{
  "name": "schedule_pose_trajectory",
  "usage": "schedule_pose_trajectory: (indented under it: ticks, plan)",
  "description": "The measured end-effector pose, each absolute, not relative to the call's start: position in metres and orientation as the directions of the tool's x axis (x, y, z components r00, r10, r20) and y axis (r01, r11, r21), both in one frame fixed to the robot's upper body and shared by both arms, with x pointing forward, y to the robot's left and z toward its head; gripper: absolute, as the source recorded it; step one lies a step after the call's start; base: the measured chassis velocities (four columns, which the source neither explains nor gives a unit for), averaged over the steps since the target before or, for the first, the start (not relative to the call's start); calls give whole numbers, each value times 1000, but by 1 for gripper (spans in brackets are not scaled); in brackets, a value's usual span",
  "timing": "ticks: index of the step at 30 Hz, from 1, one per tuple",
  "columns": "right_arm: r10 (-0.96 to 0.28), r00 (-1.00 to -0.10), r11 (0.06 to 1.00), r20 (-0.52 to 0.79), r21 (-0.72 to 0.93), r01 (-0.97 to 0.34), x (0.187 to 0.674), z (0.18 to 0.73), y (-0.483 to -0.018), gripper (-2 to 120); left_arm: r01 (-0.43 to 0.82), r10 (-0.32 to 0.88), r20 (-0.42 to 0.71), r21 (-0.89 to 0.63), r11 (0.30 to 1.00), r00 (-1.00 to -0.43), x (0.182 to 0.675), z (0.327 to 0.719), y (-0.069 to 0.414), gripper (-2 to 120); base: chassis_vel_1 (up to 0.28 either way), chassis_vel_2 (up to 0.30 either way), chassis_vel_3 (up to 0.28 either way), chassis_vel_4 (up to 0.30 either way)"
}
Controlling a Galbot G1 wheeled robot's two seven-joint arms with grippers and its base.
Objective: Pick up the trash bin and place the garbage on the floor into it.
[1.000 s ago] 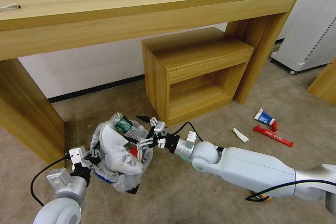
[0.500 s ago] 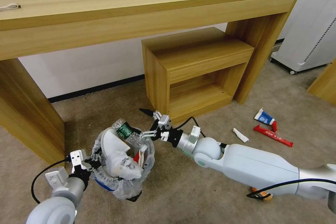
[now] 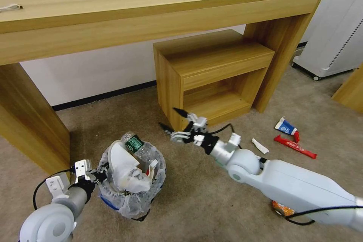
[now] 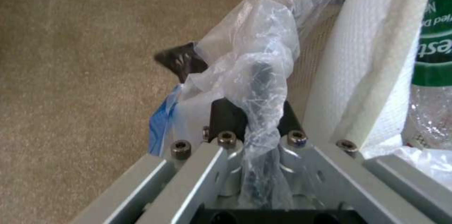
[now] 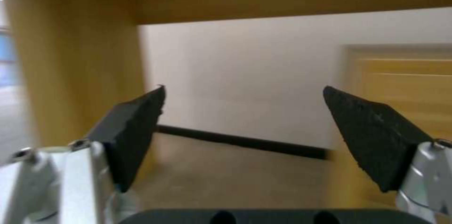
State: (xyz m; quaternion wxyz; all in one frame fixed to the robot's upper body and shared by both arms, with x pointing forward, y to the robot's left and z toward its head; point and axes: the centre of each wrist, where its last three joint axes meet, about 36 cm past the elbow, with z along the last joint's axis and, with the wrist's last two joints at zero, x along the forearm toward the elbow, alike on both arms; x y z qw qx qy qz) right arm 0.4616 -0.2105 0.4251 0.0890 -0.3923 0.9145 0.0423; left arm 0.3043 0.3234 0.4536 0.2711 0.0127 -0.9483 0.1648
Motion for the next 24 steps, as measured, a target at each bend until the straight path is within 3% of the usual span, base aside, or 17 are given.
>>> schedule_pose_trajectory:
  ticks: [5, 24]
  plan:
    - [-608, -767, 787, -206, -31, -616, 466, 436, -248, 100, -108, 67, 513, -302, 947, -856, 305, 455, 324, 2, 0, 0, 0, 0]
    - [-481, -856, 877, -191, -104, -469, 471, 415, -308, 100, -121, 82, 528, -338, 933, -846, 291, 457, 315, 2, 0, 0, 0, 0]
